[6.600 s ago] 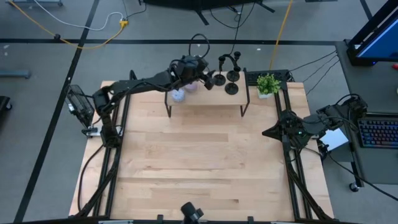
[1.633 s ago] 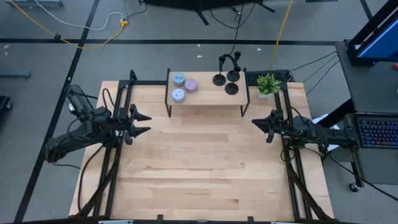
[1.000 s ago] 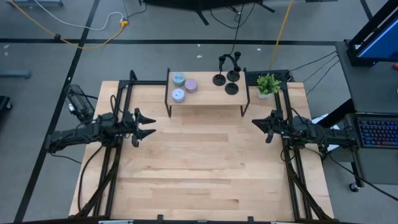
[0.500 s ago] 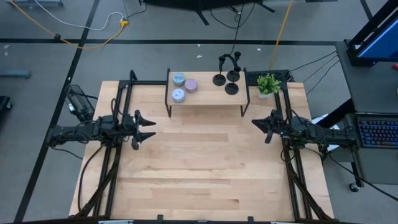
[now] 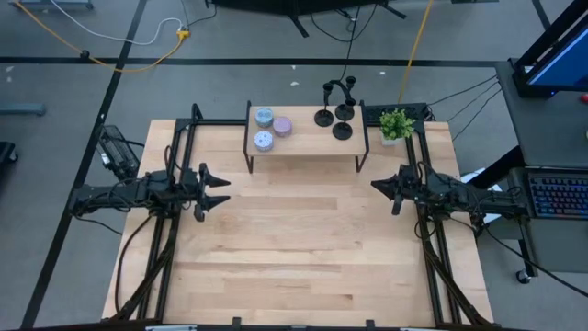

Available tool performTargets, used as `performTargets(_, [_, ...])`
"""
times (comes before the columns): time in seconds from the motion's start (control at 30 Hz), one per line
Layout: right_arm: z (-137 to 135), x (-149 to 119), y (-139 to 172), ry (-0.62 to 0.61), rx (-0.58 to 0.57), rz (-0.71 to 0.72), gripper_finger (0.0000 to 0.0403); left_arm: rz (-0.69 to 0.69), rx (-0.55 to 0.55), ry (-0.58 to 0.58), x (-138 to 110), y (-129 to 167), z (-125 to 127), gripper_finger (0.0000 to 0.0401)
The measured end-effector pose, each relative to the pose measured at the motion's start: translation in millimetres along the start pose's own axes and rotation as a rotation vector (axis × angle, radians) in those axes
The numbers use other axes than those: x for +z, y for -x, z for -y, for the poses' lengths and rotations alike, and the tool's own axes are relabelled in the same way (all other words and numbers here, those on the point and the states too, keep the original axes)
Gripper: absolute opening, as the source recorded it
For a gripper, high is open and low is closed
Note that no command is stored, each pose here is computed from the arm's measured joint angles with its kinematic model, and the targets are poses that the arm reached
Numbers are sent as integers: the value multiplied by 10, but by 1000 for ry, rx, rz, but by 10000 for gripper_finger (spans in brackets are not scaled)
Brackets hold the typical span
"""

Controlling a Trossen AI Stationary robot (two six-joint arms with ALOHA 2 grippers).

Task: Pick & Place candle stick holders
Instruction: Return to Home Position

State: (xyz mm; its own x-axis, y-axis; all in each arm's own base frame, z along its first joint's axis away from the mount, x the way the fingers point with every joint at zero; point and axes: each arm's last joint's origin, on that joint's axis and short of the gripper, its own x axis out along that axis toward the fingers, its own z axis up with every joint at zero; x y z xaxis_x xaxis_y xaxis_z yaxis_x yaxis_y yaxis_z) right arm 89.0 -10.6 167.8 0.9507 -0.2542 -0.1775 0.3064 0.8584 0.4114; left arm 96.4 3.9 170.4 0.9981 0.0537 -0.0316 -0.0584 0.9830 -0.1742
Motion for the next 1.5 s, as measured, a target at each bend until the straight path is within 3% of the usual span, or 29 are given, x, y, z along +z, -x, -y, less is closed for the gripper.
performTargets(0.23, [4,-7,-2,44,-3,-4,0,3,0,17,3,0,0,241])
performTargets(1.5, [8,-17,-6,12,-6,-7,0,24,-4,19,20,-1,3,241])
